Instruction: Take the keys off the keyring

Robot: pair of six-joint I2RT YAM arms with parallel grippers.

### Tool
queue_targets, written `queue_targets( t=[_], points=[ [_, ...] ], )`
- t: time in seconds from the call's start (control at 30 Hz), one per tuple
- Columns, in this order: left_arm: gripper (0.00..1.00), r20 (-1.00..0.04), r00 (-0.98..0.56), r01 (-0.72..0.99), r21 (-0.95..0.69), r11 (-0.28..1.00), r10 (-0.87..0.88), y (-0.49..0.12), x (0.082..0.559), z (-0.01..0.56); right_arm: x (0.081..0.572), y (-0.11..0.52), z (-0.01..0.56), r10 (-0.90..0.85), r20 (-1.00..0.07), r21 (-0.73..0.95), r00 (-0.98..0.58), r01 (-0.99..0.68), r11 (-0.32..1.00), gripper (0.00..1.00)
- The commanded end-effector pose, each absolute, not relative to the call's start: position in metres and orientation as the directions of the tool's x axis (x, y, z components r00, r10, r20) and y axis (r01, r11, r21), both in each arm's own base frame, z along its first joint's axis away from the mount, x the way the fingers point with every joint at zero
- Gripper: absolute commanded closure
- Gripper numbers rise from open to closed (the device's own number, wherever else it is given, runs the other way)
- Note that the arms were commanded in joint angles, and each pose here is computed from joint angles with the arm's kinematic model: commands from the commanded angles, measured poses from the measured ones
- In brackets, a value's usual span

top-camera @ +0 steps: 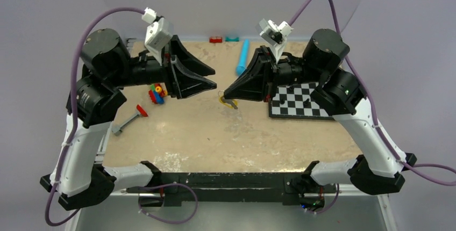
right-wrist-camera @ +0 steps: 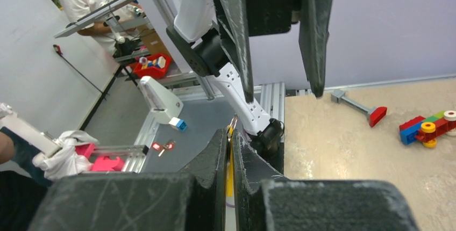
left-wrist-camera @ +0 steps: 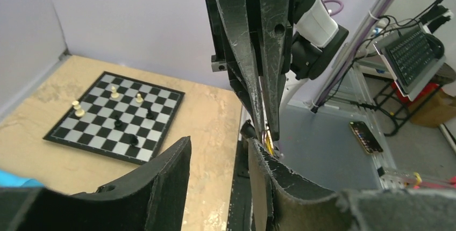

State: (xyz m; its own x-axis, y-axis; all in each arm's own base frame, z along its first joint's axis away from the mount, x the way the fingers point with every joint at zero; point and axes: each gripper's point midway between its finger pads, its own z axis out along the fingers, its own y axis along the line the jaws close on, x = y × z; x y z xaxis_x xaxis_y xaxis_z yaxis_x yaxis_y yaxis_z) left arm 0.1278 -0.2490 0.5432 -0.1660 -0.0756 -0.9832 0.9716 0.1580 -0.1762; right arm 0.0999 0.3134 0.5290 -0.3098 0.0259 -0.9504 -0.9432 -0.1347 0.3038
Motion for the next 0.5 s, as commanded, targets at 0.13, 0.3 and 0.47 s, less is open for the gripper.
queue_targets(
  t=[0.13,0.3,0.47],
  points=[
    [0.54,-0.977,-0.212,0.977,-0.212,0.009,-0.034,-0.253,0.106,0.543,0.095,0.313,0.531,0.008,-0.961,0.271,-0.276,-0.948,-0.167,1.0],
    [0.55,-0.977,-0.212,0.977,-0.213,0.001,-0.032,-0.252,0.103,0.545,0.096,0.313,0.53,0.0,-0.961,0.271,-0.275,-0.948,-0.167,1.0],
    [0.55,-0.974,-0.224,0.975,-0.224,-0.014,-0.033,-0.251,0.099,0.548,0.095,0.312,0.53,-0.002,-0.964,0.264,-0.267,-0.951,-0.159,1.0]
  ],
)
